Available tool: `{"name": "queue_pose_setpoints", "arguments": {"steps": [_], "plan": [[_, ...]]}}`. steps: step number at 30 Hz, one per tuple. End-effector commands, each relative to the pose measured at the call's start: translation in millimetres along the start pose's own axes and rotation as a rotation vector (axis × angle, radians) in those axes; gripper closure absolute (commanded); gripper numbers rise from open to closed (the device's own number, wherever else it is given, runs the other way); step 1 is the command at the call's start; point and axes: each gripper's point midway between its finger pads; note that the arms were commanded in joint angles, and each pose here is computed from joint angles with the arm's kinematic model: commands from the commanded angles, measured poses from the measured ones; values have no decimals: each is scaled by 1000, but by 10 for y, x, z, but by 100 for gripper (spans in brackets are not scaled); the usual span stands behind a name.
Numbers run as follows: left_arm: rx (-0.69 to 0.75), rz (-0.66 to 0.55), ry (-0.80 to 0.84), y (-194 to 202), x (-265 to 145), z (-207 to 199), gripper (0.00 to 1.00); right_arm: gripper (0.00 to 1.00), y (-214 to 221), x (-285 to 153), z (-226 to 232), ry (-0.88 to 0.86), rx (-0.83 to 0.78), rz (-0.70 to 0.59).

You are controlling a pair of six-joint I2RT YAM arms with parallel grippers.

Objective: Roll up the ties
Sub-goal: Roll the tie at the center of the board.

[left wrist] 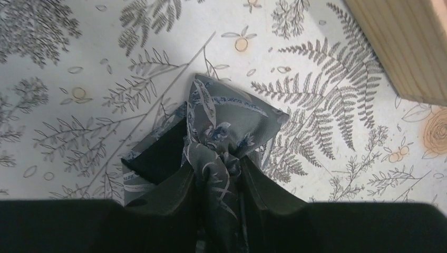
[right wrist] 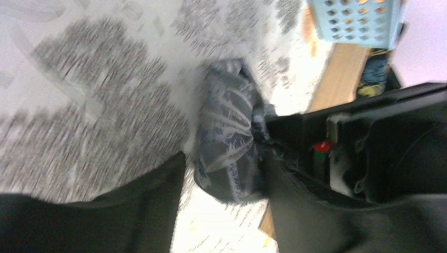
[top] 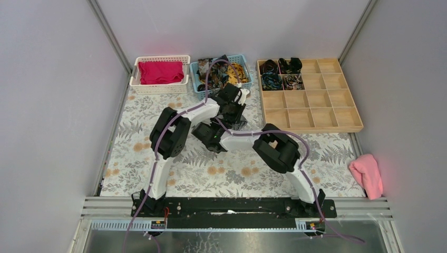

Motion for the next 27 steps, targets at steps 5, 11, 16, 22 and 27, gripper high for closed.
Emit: {"name": "queue_pose_setpoints", "arguments": {"steps": [5, 11, 16, 22, 27], "plan": [[-31, 444, -163, 1311, 9, 488, 94, 8, 527, -439, 134, -195, 154, -19], [-26, 459, -181, 1378, 27, 526, 95, 59, 439, -694, 59, -241, 205, -73], [-28, 463, -205, 1401, 7, 562, 99, 98, 611, -997, -177, -256, 514, -151], [-53, 440, -211, 1429, -14, 554, 100, 100, 793, -1150, -657, -330, 898, -201], [-114, 423, -332, 1424, -129, 651, 100, 100, 762, -995, -919, -405, 1071, -204]]}}
Point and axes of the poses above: each gripper's point midway between its finger pads, its own x axis out along the fingers, its own z axis along the line the jaws close on, y = z × x, and after that the axes turned 3 degrees about -x, right-handed
